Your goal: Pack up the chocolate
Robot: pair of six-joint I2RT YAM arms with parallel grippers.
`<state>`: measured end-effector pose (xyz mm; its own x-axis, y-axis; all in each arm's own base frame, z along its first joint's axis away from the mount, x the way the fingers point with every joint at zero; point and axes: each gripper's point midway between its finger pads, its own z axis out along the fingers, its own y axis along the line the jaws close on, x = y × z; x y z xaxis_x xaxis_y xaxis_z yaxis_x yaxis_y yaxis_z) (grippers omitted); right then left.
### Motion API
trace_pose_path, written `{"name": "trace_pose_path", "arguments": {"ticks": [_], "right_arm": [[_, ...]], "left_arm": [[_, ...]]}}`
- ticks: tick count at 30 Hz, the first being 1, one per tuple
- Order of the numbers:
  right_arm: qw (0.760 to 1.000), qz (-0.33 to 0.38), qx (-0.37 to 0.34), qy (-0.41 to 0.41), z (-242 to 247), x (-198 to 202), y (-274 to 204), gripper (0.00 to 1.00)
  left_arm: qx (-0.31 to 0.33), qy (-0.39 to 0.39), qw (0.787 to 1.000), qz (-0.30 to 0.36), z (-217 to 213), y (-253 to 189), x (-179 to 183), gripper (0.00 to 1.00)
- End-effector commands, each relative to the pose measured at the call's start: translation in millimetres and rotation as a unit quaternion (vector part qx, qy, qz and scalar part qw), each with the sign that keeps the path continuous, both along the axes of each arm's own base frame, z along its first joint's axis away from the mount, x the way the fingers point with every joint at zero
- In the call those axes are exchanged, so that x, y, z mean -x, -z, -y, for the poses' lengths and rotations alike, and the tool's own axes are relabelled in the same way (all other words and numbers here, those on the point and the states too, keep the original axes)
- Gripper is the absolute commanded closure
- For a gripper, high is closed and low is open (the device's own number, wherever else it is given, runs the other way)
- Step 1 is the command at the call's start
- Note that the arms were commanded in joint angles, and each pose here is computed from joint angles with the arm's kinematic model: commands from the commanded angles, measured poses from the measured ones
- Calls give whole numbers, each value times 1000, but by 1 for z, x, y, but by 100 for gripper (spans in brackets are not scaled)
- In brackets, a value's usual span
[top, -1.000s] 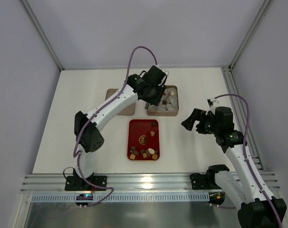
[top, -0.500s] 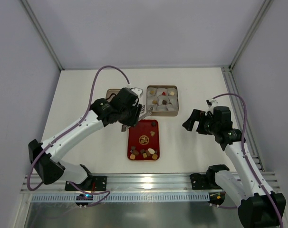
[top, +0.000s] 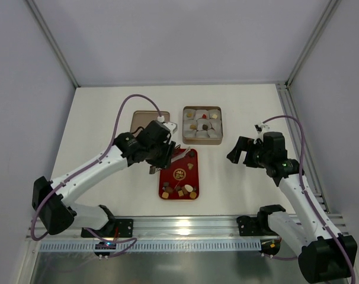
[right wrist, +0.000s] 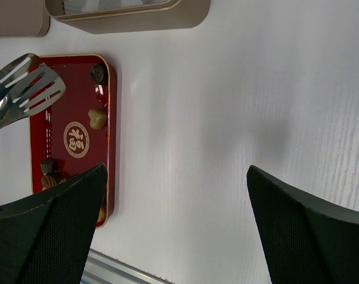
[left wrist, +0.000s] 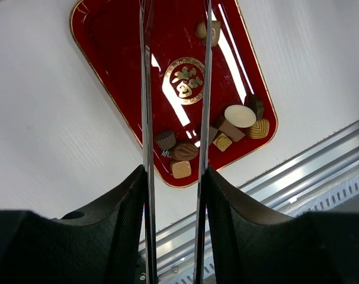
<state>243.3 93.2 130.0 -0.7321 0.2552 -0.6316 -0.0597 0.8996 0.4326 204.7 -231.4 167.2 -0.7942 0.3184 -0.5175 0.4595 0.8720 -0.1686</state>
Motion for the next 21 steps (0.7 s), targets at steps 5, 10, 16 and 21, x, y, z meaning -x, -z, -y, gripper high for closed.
{"name": "trace_pose_path", "arguments": {"ticks": [5, 10, 16, 21], "right_arm": [[1000, 21, 11, 5, 2, -4, -10, 0], [1000, 27, 3, -4, -2, -2, -17, 0], [999, 31, -10, -23, -9, 0, -20, 0], [999, 33, -18, -35, -13, 2, -22, 0]], "left_arm": [[31, 20, 999, 12, 37, -4, -18, 57], [20, 28, 999, 10, 48, 2, -20, 58], [0, 43, 999, 15, 61, 13, -18, 58], [-35, 31, 999, 25, 65, 26, -24, 58]]}}
